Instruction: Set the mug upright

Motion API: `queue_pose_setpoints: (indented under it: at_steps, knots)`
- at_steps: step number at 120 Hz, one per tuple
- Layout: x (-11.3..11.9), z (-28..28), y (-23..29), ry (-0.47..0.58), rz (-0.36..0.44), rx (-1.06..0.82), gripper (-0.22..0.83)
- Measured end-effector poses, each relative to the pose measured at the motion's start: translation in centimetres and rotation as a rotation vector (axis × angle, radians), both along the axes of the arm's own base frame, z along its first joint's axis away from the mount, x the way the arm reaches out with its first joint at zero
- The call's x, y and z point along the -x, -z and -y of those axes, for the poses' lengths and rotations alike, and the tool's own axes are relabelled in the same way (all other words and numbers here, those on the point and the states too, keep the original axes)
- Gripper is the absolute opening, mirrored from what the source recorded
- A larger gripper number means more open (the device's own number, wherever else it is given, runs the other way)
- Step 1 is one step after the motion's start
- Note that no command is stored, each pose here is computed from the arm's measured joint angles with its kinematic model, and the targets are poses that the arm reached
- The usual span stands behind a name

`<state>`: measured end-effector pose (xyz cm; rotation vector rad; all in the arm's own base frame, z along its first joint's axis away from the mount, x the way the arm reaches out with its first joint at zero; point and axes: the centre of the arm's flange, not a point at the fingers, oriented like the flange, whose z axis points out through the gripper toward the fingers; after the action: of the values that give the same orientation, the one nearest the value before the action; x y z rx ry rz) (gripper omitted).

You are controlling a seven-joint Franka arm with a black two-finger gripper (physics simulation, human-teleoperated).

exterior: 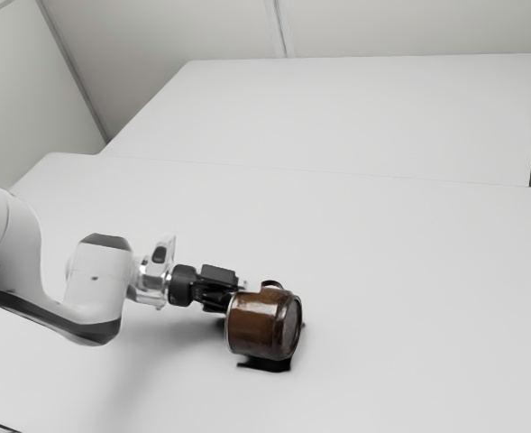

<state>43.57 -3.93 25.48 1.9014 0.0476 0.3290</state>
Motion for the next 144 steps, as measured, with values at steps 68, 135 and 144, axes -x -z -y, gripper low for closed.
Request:
queue_pose_setpoints:
  at_steps: [68,135,144]
  knots:
    - [-0.6,3.3,-4.5,0.063,0.114,-0.013,-0.14]
    - [-9.9,3.6,-16.3,0.595,0.310,-1.016,-0.16]
    - [-10.7,3.5,-15.8,0.554,0.291,-1.142,-0.16]
